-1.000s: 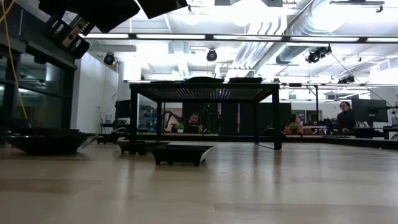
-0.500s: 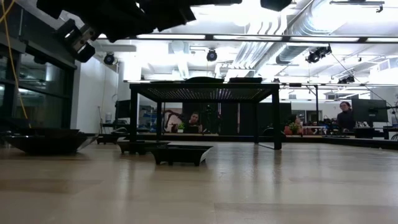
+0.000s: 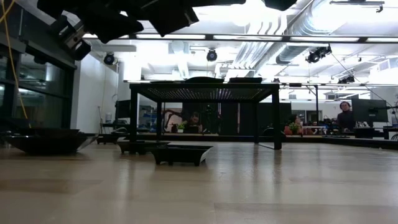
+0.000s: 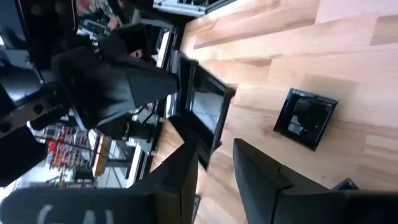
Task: Pick & Place Mini shaped plates
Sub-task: Stack the square plate on the square plate on the shelf, then stack the square plate on the square plates on the shelf
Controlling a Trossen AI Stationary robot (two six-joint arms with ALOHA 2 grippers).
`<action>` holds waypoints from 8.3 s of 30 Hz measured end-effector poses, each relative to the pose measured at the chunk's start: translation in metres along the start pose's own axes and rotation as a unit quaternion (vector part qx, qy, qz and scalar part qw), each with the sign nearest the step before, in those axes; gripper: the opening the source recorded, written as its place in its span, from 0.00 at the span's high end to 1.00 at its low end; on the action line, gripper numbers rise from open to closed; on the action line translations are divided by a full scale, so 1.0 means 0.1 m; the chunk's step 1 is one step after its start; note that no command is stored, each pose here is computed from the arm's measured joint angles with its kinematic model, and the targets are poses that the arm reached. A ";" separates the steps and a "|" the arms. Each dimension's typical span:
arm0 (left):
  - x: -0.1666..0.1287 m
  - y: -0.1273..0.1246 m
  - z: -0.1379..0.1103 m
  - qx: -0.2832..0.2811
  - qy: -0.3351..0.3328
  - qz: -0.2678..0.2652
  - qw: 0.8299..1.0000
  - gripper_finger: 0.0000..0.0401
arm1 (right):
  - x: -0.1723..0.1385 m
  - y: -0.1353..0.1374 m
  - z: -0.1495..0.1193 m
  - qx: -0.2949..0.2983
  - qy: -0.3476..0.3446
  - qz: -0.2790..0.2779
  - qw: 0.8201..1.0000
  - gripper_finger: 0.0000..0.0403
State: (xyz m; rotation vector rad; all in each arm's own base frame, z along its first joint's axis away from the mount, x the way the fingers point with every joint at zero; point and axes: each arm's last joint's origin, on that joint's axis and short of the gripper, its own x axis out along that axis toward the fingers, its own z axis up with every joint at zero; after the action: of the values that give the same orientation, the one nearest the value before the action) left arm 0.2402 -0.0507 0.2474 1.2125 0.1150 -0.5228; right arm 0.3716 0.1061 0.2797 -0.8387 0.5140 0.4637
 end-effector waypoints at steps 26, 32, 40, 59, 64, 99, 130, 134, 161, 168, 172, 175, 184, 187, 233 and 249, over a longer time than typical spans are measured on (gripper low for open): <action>0.08 -0.02 -0.01 0.015 -0.023 -0.007 1.000 0.99 | 0.02 -0.03 0.01 -0.006 -0.023 -0.001 1.000 1.00; 0.08 -0.02 0.00 0.022 -0.033 -0.010 0.999 0.99 | 0.02 -0.03 0.01 -0.006 -0.023 0.000 1.000 1.00; 0.08 -0.03 0.00 0.023 -0.041 -0.013 0.999 1.00 | 0.02 -0.04 0.02 0.003 -0.025 -0.008 1.000 0.99; 0.08 -0.03 0.00 0.026 -0.043 -0.016 0.999 1.00 | 0.02 -0.07 0.01 0.009 0.006 -0.050 0.999 0.66; 0.08 -0.03 -0.02 0.026 -0.011 -0.008 1.000 1.00 | 0.02 -0.08 -0.01 0.019 0.030 -0.072 0.997 0.57; 0.08 -0.03 -0.06 0.033 0.062 0.007 0.997 1.00 | -0.76 0.12 0.27 0.084 0.087 -0.134 0.984 0.49; -0.16 0.37 -0.16 -0.147 0.476 0.220 0.839 1.00 | -0.99 0.38 0.23 0.302 0.134 -0.118 0.937 0.49; -0.20 0.41 -0.23 -0.197 0.485 0.238 0.818 1.00 | -0.99 0.38 0.23 0.307 0.133 -0.119 0.935 0.49; 0.17 0.46 -0.52 -0.262 0.583 0.169 0.750 1.00 | -0.80 0.55 0.05 0.324 0.144 -0.140 0.924 0.49; 0.20 0.43 -0.54 -0.262 0.589 0.165 0.746 1.00 | -0.80 0.55 0.04 0.335 0.144 -0.142 0.920 0.49; 0.19 0.43 -0.54 -0.263 0.591 0.166 0.744 1.00 | -0.80 0.55 0.05 0.335 0.144 -0.142 0.920 0.49; 0.20 0.42 -0.54 -0.267 0.588 0.163 0.746 1.00 | -0.80 0.55 0.05 0.336 0.142 -0.143 0.920 0.49; 0.20 0.42 -0.54 -0.281 0.581 0.165 0.746 1.00 | -0.79 0.54 0.06 0.339 0.136 -0.142 0.920 0.49; 0.20 0.42 -0.54 -0.283 0.579 0.164 0.747 1.00 | -0.79 0.54 0.06 0.339 0.134 -0.142 0.920 0.49; 0.18 0.44 -0.65 -0.290 0.571 0.128 0.757 1.00 | -0.79 0.54 0.06 0.339 0.133 -0.141 0.920 0.49; 0.18 0.44 -0.65 -0.282 0.572 0.122 0.761 0.76 | -0.80 0.54 0.07 0.339 0.133 -0.141 0.920 0.49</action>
State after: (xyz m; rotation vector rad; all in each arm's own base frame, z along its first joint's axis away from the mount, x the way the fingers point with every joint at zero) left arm 0.2883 0.0136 0.2556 0.7644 1.0705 0.5414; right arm 0.2800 0.1282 0.2998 -0.2885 0.7346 -0.1100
